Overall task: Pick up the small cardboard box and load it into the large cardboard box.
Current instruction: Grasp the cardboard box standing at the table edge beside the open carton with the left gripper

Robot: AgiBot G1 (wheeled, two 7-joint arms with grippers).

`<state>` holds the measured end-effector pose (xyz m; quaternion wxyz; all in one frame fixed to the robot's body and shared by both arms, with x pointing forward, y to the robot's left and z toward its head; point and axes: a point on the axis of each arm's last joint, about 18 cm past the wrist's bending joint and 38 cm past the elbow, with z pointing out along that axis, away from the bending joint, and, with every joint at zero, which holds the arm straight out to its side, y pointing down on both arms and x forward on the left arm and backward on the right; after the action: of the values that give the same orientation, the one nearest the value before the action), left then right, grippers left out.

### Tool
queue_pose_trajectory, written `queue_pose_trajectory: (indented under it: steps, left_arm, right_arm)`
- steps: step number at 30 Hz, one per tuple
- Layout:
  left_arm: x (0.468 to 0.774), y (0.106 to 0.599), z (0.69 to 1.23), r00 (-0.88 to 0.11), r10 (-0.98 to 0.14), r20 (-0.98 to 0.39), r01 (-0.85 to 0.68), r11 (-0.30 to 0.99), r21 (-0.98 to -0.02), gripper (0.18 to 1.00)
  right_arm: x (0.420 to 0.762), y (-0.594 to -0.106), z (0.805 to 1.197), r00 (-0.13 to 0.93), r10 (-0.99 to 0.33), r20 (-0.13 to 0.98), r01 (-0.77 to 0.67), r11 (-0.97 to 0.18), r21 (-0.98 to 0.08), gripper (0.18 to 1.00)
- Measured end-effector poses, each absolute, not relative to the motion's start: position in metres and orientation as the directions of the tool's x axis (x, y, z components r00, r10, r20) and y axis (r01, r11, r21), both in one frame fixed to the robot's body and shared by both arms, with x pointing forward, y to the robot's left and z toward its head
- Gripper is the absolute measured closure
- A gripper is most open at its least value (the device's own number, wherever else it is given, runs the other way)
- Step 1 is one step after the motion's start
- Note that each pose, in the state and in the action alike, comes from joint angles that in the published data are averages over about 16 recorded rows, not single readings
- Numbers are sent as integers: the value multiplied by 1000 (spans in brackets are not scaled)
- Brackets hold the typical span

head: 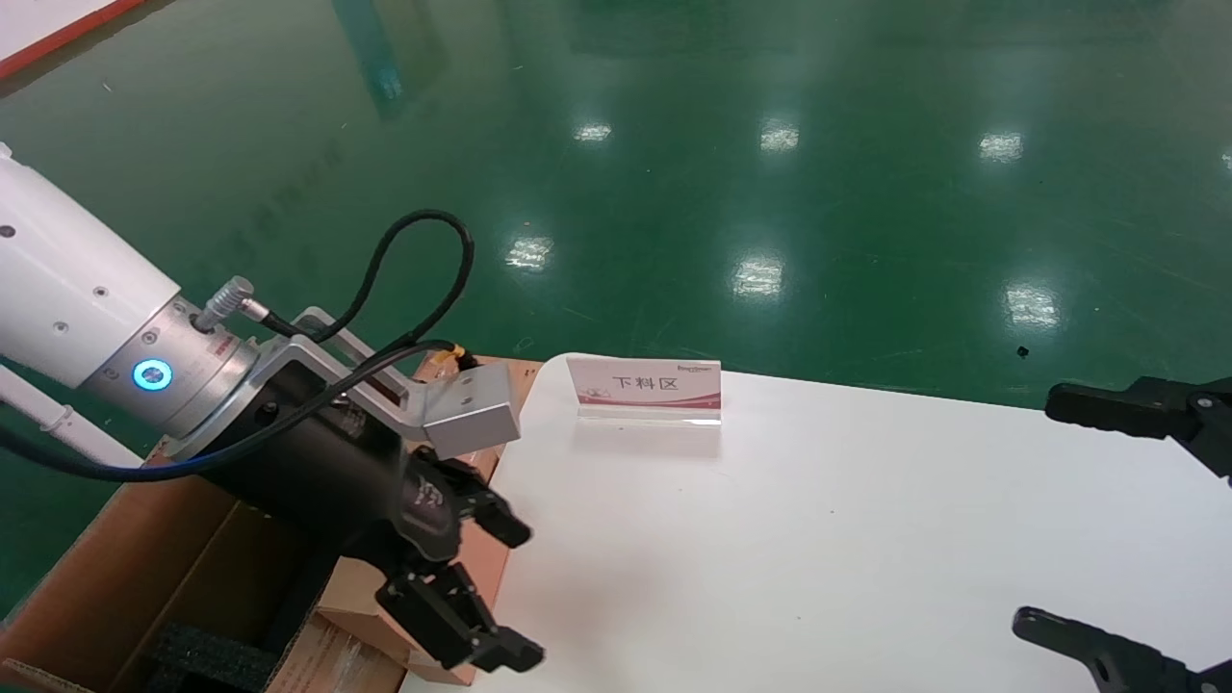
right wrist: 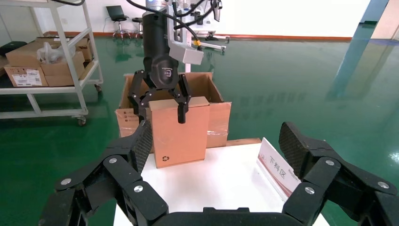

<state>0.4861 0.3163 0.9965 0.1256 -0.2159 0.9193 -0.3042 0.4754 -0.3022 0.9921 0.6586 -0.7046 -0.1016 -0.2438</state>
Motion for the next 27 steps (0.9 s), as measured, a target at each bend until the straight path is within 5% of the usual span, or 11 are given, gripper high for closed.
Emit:
queue_pose_trajectory:
  steps: [27]
  left_arm:
    - [484, 338, 1022, -604, -766, -220, -713, 643, -279, 185]
  right_arm:
    - [475, -302, 992, 861, -178, 477, 464, -112, -879, 178]
